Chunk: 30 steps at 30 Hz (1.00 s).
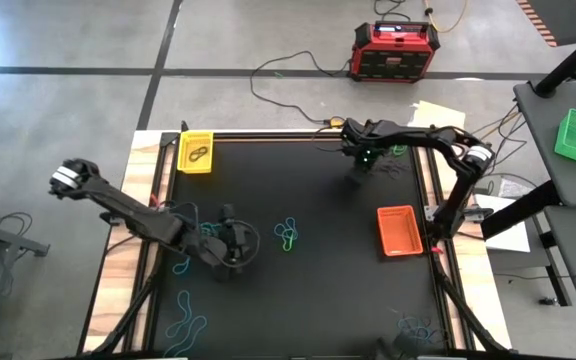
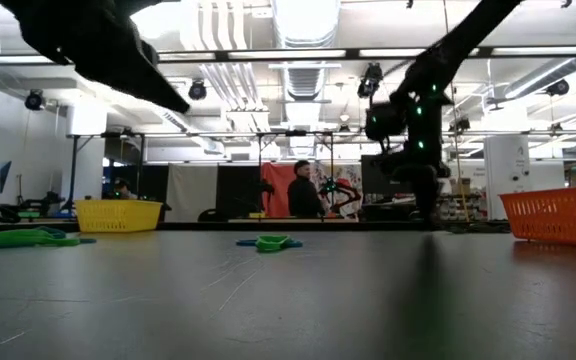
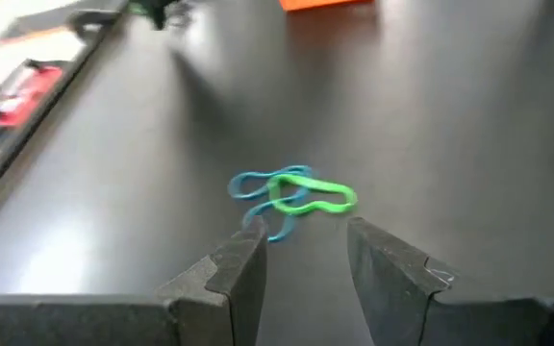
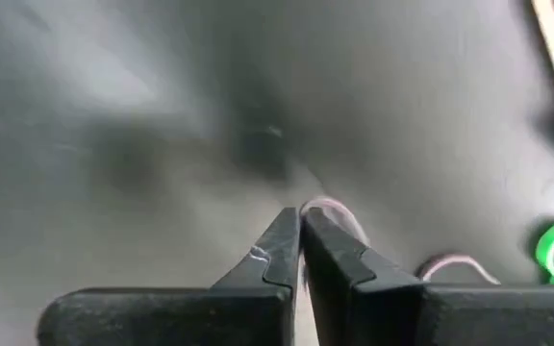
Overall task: Sort rubber bands into baskets
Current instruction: Put the purple rubber band into the yellow bin
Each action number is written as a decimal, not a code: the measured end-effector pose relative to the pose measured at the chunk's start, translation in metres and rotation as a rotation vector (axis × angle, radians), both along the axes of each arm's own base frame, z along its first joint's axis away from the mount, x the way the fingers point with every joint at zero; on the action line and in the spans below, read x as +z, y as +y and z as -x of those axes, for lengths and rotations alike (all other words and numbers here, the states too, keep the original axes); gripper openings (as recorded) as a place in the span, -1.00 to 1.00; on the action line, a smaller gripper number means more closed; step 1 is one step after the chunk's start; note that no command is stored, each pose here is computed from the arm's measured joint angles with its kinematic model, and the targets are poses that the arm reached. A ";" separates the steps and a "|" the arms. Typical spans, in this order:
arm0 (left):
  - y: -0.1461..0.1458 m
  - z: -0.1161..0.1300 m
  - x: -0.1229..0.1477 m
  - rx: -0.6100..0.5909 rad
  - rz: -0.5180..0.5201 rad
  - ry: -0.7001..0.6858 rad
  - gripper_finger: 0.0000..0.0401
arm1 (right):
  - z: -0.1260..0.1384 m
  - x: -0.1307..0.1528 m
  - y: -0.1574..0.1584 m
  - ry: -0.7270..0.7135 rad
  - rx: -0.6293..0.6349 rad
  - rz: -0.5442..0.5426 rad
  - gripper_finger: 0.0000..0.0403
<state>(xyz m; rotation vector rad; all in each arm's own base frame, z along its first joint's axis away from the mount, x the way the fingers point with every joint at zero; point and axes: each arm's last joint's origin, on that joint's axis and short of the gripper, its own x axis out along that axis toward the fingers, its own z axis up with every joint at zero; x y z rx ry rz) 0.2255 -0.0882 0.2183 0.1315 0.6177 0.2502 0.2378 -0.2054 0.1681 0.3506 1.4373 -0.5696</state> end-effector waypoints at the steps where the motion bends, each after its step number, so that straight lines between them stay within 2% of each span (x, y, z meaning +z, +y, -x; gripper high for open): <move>1: 0.002 0.003 0.003 0.019 -0.018 -0.003 -0.35 | -0.002 0.004 0.004 -0.009 0.014 0.007 -0.96; 8: 0.013 0.014 0.017 0.162 -0.170 -0.083 -0.35 | -0.020 0.042 0.026 -0.150 0.071 0.072 -0.96; 14: 0.016 0.017 0.017 0.208 -0.217 -0.081 -0.35 | -0.023 0.071 0.039 -0.246 0.111 0.137 -0.96; 18: 0.016 0.016 0.017 0.219 -0.201 -0.090 -0.35 | -0.018 0.083 0.041 -0.273 0.106 0.165 -0.96; 21: 0.016 0.013 0.015 0.246 -0.112 -0.117 -0.35 | -0.016 0.095 0.044 -0.327 0.101 0.191 -0.96; 24: 0.017 0.005 0.010 0.200 -0.027 -0.096 -0.35 | -0.016 0.105 0.050 -0.404 0.131 0.176 -0.96; 27: 0.020 -0.007 0.004 0.198 -0.032 -0.102 -0.35 | -0.016 0.114 0.054 -0.481 0.158 0.169 -0.96; 30: 0.025 -0.022 -0.001 0.202 -0.072 -0.123 -0.35 | -0.012 0.120 0.056 -0.490 0.154 0.192 -0.96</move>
